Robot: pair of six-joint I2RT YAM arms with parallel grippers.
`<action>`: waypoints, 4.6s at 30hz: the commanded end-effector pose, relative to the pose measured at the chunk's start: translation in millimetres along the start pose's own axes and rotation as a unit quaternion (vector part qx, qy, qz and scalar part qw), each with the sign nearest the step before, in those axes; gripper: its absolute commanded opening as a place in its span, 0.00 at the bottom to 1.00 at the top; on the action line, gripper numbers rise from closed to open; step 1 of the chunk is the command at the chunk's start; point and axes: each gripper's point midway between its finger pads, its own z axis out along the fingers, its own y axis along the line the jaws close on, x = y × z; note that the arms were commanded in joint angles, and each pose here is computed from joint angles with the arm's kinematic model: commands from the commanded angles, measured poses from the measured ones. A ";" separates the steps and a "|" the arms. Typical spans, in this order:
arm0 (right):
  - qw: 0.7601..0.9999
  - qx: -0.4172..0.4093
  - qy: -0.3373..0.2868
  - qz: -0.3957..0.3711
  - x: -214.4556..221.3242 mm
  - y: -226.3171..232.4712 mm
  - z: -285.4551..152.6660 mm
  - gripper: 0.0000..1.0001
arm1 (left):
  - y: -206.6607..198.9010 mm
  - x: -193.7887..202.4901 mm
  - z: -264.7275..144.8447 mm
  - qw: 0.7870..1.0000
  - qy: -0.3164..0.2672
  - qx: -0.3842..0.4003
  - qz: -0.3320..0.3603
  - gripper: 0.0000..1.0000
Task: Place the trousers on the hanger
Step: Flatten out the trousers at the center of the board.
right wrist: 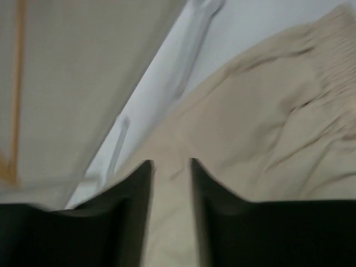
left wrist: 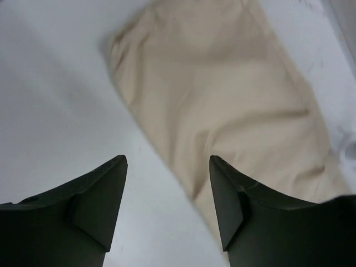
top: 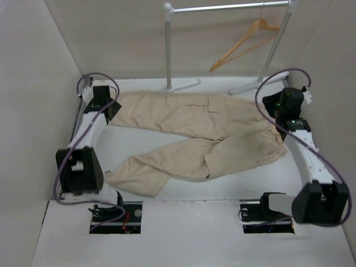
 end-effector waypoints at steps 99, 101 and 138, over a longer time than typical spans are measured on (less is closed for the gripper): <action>0.928 -0.096 0.308 -0.188 231.2 -90.9 -173.1 0.35 | 138.3 49.4 -68.4 0.993 0.022 -0.117 -0.018 0.49; 0.922 -0.131 0.316 -0.181 233.5 -78.7 -181.2 0.13 | 118.2 44.6 -48.4 0.992 0.035 -0.117 0.024 0.48; 0.977 -0.003 0.187 -0.099 157.3 -121.7 -143.0 0.58 | 129.0 -43.4 6.4 0.977 -0.037 -0.207 0.015 0.02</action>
